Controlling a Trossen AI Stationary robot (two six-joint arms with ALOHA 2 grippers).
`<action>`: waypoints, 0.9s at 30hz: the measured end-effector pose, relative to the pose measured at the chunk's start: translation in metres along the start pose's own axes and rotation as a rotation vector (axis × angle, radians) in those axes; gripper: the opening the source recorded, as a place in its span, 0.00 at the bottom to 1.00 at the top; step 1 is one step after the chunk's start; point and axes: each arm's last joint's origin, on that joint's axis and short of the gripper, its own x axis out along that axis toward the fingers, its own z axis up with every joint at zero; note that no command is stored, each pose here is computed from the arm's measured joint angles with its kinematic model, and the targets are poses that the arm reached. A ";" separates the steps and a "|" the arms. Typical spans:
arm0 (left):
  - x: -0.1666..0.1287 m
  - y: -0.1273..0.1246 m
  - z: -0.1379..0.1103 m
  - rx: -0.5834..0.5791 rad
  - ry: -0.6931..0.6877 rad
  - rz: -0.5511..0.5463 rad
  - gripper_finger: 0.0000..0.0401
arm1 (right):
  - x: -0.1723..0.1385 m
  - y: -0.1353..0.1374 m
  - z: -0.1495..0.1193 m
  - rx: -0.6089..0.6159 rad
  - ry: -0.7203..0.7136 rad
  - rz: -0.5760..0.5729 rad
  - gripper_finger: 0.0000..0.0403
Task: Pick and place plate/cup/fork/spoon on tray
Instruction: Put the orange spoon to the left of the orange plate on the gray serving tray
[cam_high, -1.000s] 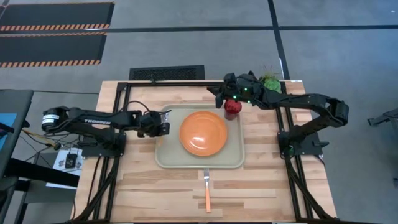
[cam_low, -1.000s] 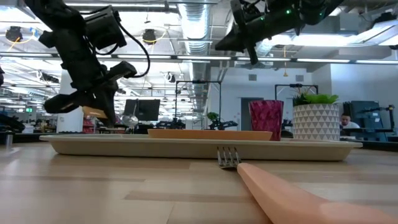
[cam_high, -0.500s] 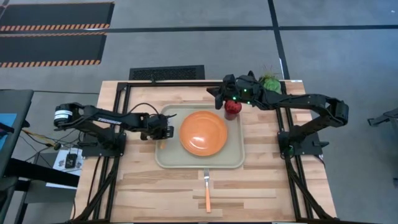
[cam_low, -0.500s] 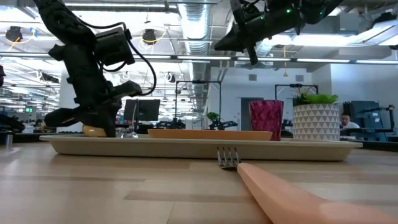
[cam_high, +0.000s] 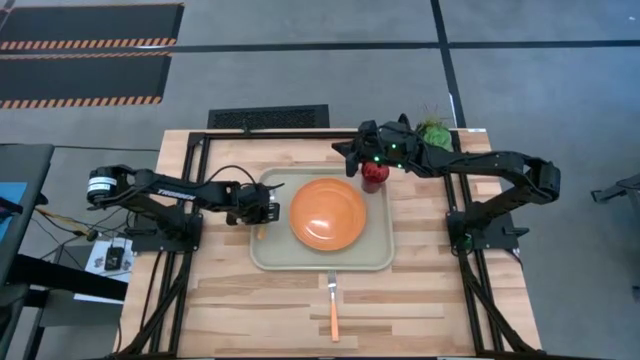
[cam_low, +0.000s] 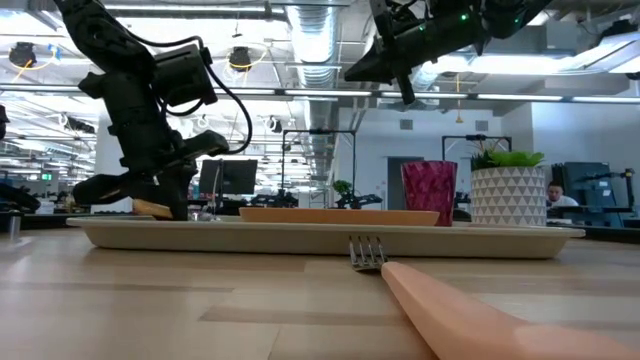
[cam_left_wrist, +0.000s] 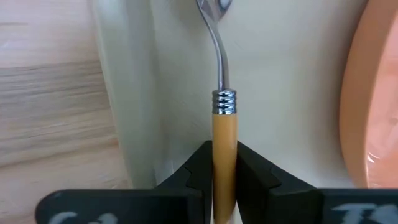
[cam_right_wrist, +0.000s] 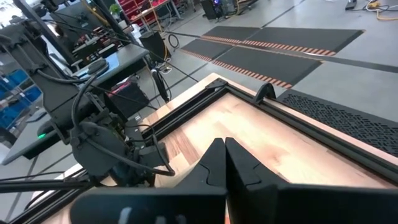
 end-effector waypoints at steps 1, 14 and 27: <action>0.000 0.000 0.000 0.000 0.003 -0.001 0.11 | 0.000 0.000 0.000 0.000 0.000 0.000 0.02; -0.001 -0.001 0.000 0.008 0.021 0.008 0.12 | 0.000 0.000 0.000 -0.001 0.001 0.000 0.02; -0.002 -0.003 0.000 0.020 0.030 -0.002 0.34 | 0.000 0.000 0.000 -0.002 0.003 0.000 0.02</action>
